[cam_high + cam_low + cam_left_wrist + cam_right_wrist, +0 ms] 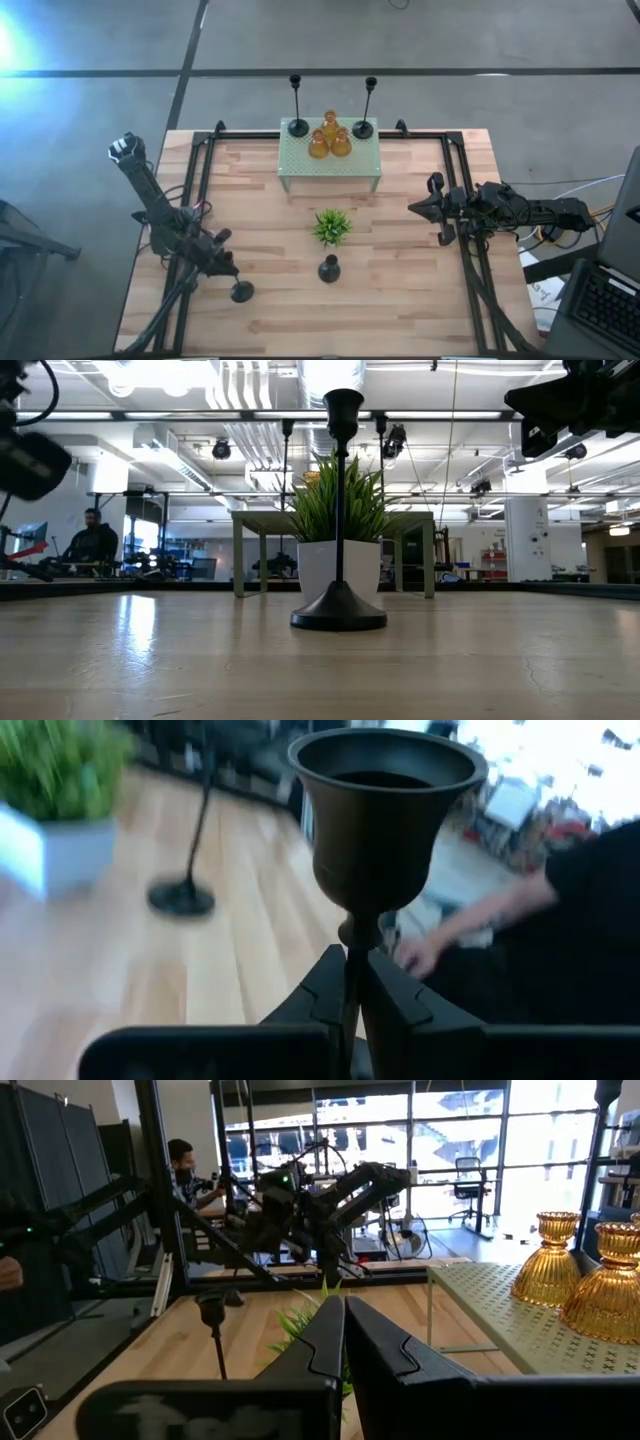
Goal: Pick & Place candle stick holders
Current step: Put the black candle holder on the shelf
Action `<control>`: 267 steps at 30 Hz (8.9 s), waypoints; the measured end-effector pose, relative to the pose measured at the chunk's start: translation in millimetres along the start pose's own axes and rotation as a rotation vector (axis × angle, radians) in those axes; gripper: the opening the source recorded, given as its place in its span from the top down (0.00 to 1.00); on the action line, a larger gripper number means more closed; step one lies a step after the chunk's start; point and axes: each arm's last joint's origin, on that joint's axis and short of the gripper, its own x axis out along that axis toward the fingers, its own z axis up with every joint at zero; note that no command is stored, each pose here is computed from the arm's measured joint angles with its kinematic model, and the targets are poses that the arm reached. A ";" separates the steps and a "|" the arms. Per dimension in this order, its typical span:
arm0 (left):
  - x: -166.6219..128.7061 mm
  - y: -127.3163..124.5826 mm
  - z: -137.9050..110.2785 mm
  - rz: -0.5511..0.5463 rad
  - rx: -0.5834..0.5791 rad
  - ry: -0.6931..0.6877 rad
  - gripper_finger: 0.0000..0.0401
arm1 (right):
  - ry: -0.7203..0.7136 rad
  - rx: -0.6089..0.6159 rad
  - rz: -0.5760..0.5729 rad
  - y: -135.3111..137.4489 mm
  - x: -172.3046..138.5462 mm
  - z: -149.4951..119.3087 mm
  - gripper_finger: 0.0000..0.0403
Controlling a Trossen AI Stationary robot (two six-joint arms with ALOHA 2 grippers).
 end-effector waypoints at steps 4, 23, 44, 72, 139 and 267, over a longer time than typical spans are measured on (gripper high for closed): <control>0.5 -6.4 19.1 -0.010 0.062 -0.129 0.96 | 0.000 0.000 0.000 0.0 0.0 0.0 0.98; 33.8 5.1 147.2 0.641 0.350 -0.289 0.96 | 0.000 0.000 0.000 0.0 0.0 0.0 0.98; 65.7 76.2 243.2 1.001 0.282 -0.207 0.96 | 0.000 0.001 0.000 0.0 0.0 0.0 0.98; 57.7 158.4 249.9 1.137 0.093 -0.116 0.96 | 0.000 0.000 0.000 0.0 0.0 0.0 0.98; 54.9 158.4 235.0 1.074 0.138 -0.062 0.72 | 0.000 0.000 0.000 0.0 0.0 0.0 0.98; 14.3 95.0 60.0 0.699 0.508 -0.011 0.39 | 0.569 0.061 -0.044 115.3 161.1 -85.7 0.92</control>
